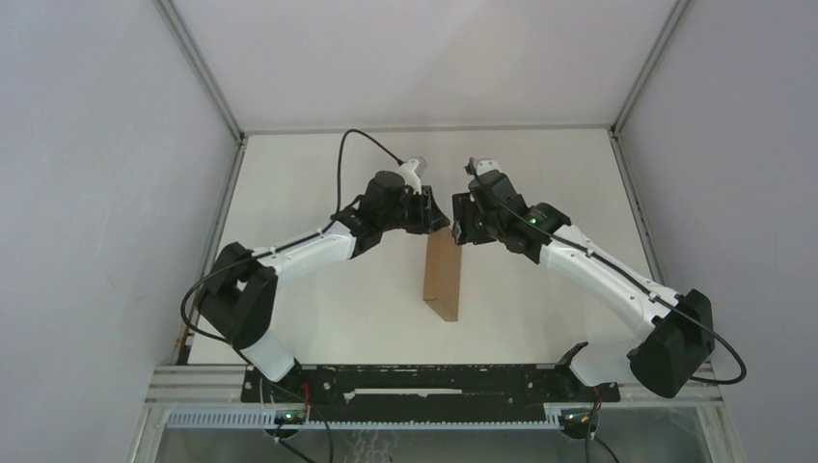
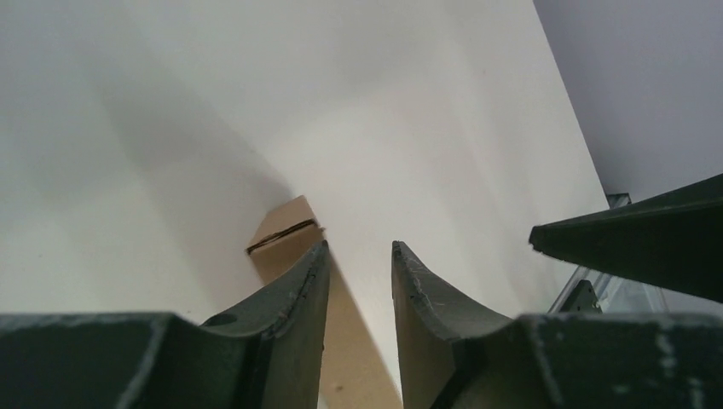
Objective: Fold the paper box
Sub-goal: Close the paper box at the center of the board.
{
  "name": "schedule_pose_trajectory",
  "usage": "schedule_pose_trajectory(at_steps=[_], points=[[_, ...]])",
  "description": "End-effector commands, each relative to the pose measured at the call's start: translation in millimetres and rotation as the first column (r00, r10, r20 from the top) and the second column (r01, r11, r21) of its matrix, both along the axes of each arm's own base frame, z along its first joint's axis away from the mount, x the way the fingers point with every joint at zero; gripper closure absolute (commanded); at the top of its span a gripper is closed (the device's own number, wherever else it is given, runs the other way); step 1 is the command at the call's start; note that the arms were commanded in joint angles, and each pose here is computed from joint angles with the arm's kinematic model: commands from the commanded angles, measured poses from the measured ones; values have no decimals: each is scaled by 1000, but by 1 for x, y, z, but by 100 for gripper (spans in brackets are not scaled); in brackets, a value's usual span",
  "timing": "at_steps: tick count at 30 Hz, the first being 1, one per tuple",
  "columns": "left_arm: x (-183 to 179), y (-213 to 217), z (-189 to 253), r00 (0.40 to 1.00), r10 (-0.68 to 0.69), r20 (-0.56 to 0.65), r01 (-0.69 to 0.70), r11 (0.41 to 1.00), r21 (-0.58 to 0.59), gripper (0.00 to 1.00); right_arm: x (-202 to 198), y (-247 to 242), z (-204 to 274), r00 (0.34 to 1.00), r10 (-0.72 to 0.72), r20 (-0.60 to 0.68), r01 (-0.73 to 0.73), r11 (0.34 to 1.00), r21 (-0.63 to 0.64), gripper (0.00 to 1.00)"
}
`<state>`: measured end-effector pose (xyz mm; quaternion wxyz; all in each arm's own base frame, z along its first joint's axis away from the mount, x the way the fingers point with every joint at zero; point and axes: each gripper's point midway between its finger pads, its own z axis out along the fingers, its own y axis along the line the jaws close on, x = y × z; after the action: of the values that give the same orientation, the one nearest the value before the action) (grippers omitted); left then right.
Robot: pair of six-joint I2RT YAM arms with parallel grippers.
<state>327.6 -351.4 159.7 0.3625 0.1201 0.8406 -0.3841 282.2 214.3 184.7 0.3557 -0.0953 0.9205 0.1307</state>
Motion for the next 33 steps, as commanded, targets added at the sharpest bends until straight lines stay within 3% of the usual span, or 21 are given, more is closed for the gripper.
schedule_pose_trajectory(at_steps=[1,11,18,24,33], points=[[-2,18,6,999,30,34,-29,1000,-4,62,7,-5,3,1000,-14,16,14,1000,9,36],[-21,49,-43,996,90,-25,-89,995,42,63,-9,-15,-57,988,-16,-153,18,1000,15,35],[-9,117,-42,969,248,-5,-247,964,99,63,-42,2,-76,978,55,-203,-58,998,-6,40],[26,144,-22,951,308,21,-308,945,111,63,-95,30,-73,972,142,-190,-150,988,-27,41],[84,117,-39,975,216,-54,-206,967,152,52,-161,68,-92,947,220,-233,-232,972,-24,38]])
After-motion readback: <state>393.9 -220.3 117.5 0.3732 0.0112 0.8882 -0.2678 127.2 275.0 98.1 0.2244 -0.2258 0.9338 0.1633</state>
